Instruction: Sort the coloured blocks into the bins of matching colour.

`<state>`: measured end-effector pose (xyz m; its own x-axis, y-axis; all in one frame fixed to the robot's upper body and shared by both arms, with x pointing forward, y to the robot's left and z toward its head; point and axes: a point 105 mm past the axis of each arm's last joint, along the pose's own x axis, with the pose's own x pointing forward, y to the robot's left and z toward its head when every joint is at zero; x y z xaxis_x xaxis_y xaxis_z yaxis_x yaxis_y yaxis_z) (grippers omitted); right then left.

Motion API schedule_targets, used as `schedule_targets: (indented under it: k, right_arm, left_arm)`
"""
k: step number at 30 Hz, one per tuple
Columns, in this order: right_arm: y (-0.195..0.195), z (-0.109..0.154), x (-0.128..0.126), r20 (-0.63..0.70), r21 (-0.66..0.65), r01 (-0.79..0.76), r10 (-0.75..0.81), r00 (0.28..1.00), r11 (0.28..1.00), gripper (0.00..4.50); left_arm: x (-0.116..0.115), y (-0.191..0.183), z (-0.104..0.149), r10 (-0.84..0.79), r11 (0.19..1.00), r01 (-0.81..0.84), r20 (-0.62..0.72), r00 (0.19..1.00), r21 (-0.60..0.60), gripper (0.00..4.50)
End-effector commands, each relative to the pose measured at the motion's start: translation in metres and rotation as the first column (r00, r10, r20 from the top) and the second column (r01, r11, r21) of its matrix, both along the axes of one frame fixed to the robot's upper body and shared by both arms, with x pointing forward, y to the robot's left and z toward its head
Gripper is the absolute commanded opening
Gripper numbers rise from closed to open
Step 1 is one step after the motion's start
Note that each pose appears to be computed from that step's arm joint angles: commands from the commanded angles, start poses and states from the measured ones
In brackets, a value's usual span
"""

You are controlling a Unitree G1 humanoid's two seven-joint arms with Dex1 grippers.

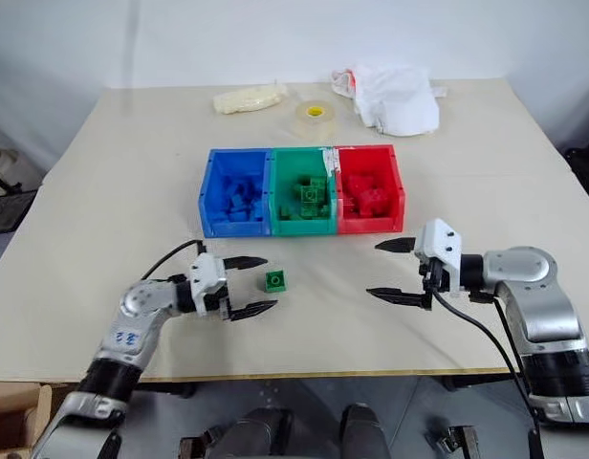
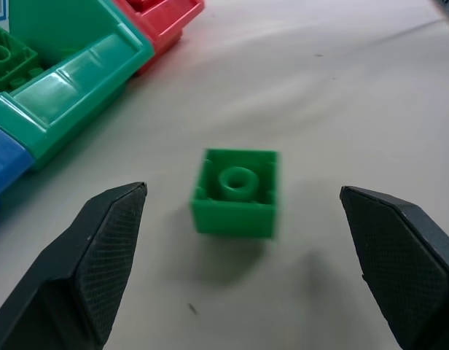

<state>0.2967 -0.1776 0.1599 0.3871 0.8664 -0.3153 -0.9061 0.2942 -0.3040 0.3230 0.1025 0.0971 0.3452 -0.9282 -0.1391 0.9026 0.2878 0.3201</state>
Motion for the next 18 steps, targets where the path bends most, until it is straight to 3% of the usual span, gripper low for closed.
schedule_targets:
  k: [1,9,13,18]
  right_arm:
    - [-0.005,0.016,-0.005,0.06,0.021,0.039,-0.04,0.997,0.999,4.5]
    - [-0.011,0.017,-0.009,0.067,0.025,0.086,-0.088,0.994,0.996,4.5]
    - [-0.014,0.018,-0.008,0.076,0.026,0.103,-0.105,0.992,0.994,4.5]
    - [-0.016,0.02,-0.007,0.085,0.03,0.115,-0.117,0.989,0.993,4.5]
  left_arm:
    - [0.004,-0.006,-0.003,-0.028,0.999,0.028,0.012,1.0,0.033,3.91]
    - [0.006,-0.009,-0.001,-0.041,0.999,0.041,-0.002,0.999,0.018,1.5]
    - [0.006,-0.013,0.005,-0.038,0.999,0.038,0.016,0.999,-0.003,1.5]
    - [0.01,-0.027,0.031,-0.013,0.998,0.018,0.08,0.997,-0.068,1.5]
